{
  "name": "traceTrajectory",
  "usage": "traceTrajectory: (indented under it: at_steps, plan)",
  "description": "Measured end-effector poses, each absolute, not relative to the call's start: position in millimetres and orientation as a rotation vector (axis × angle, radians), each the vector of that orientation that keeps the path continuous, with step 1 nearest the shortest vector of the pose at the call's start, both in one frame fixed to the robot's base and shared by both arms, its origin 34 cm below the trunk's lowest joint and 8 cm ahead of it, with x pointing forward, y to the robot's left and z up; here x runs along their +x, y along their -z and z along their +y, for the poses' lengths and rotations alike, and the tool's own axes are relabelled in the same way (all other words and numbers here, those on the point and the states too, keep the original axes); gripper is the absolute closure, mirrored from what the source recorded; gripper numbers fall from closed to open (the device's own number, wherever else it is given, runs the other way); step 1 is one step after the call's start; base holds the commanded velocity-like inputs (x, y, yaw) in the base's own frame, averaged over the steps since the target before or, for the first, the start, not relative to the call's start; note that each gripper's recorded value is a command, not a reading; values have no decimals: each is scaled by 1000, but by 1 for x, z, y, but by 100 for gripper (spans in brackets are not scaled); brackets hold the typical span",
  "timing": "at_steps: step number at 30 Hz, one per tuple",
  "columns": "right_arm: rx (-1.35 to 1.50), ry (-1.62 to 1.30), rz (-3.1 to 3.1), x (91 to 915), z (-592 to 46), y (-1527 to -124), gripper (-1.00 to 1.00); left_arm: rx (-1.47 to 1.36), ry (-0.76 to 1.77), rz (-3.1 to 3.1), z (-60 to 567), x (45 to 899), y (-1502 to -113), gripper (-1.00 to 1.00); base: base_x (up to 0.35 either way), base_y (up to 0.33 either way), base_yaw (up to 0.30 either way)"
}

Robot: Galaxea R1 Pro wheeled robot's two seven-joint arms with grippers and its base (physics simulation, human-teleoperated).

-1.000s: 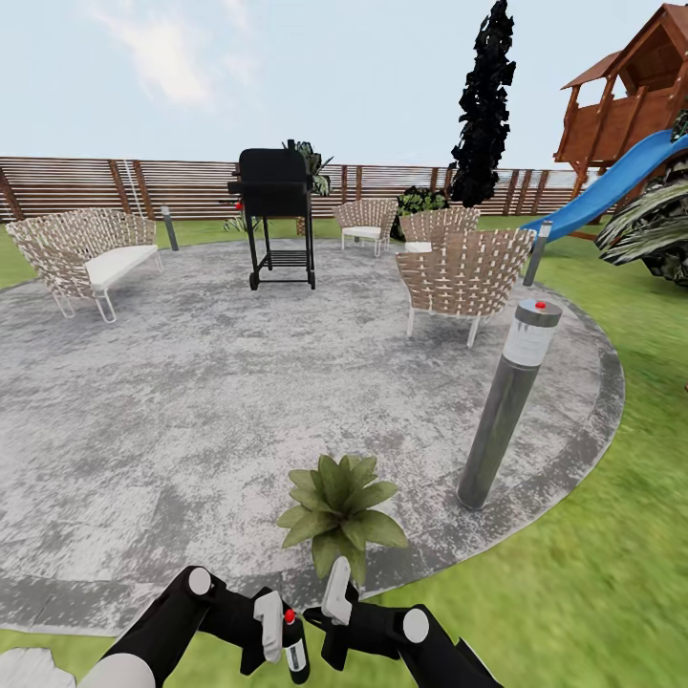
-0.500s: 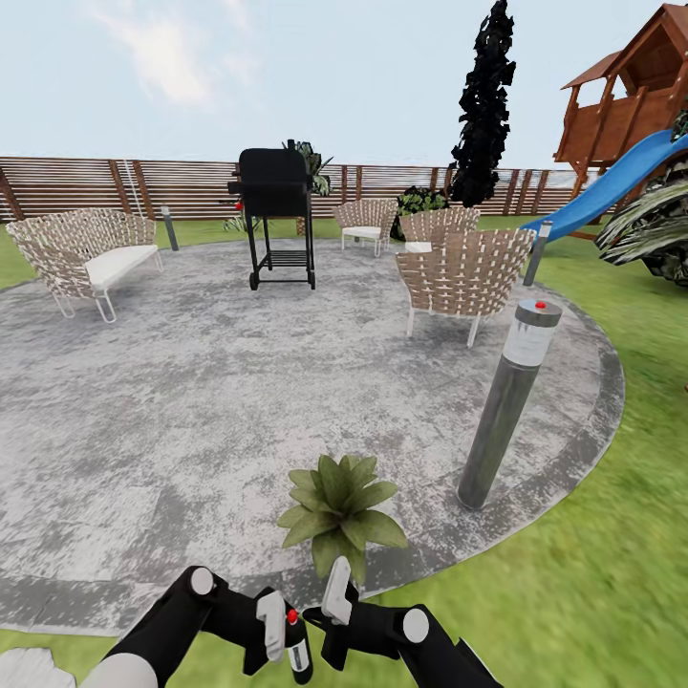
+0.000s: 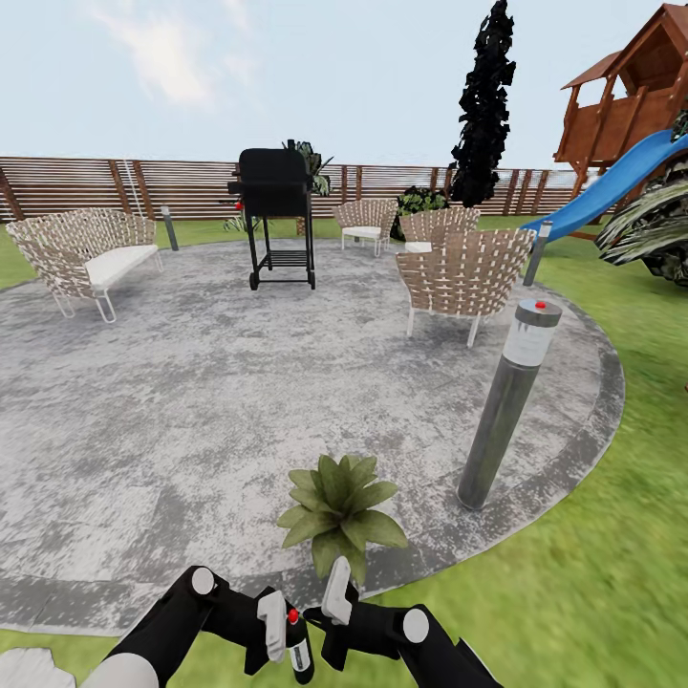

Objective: Pick up the pesticide atomizer in the garden and spray insectifuge to fully cover both potted plants in the garden.

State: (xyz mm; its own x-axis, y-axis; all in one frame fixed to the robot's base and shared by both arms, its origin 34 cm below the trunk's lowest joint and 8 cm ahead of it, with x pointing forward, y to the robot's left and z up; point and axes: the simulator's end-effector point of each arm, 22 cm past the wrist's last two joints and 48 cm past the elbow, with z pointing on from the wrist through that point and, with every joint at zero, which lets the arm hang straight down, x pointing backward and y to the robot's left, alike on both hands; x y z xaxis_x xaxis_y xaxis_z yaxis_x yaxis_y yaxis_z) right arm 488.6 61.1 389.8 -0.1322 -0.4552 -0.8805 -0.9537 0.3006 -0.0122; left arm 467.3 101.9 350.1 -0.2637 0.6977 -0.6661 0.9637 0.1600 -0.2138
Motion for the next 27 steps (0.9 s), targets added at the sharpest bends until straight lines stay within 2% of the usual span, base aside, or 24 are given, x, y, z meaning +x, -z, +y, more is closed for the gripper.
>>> traceTrajectory:
  at_steps: [27]
  plan:
    - [-1282,-750,1733,488,61,-390,100,1574,880,2020,94,466,-352,100,0,0,0]
